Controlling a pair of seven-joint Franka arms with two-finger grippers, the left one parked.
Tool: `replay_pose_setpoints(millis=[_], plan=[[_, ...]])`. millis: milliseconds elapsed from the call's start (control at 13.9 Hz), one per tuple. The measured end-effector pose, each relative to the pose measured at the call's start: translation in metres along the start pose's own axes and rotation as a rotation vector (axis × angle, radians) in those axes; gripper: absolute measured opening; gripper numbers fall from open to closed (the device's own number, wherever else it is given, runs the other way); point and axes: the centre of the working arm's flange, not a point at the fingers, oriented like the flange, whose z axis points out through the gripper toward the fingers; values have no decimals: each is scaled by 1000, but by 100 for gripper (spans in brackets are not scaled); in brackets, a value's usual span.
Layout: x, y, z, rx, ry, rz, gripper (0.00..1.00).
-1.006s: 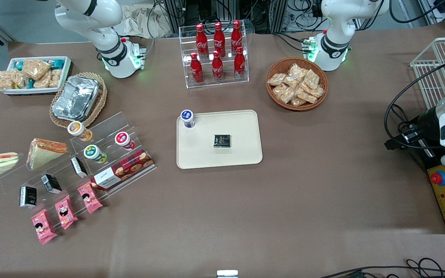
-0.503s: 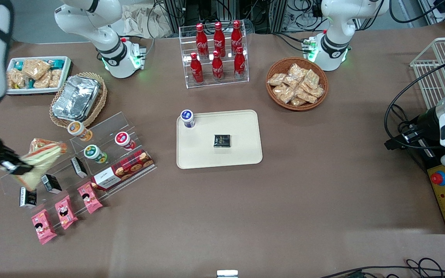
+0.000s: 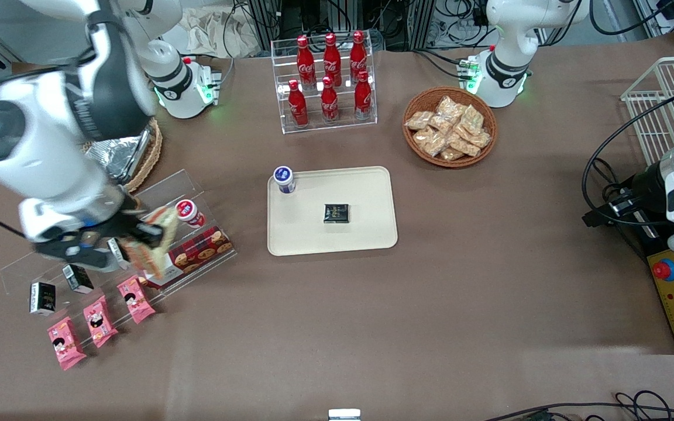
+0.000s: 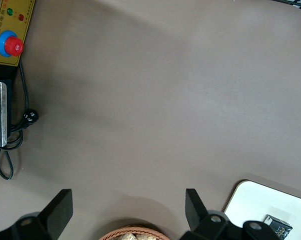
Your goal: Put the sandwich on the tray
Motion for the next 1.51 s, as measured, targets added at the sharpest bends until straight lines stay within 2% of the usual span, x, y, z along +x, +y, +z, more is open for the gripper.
replay_pose_setpoints(millis=[287, 647, 1006, 1293, 1509], plan=[[-37, -81, 25, -36, 31, -254, 20], [-81, -164, 71, -41, 67, -616, 20], [-157, -260, 156, 14, 70, -870, 20], [-164, -275, 220, 83, 37, -1129, 20], [-158, -269, 238, 95, 26, -1328, 20]])
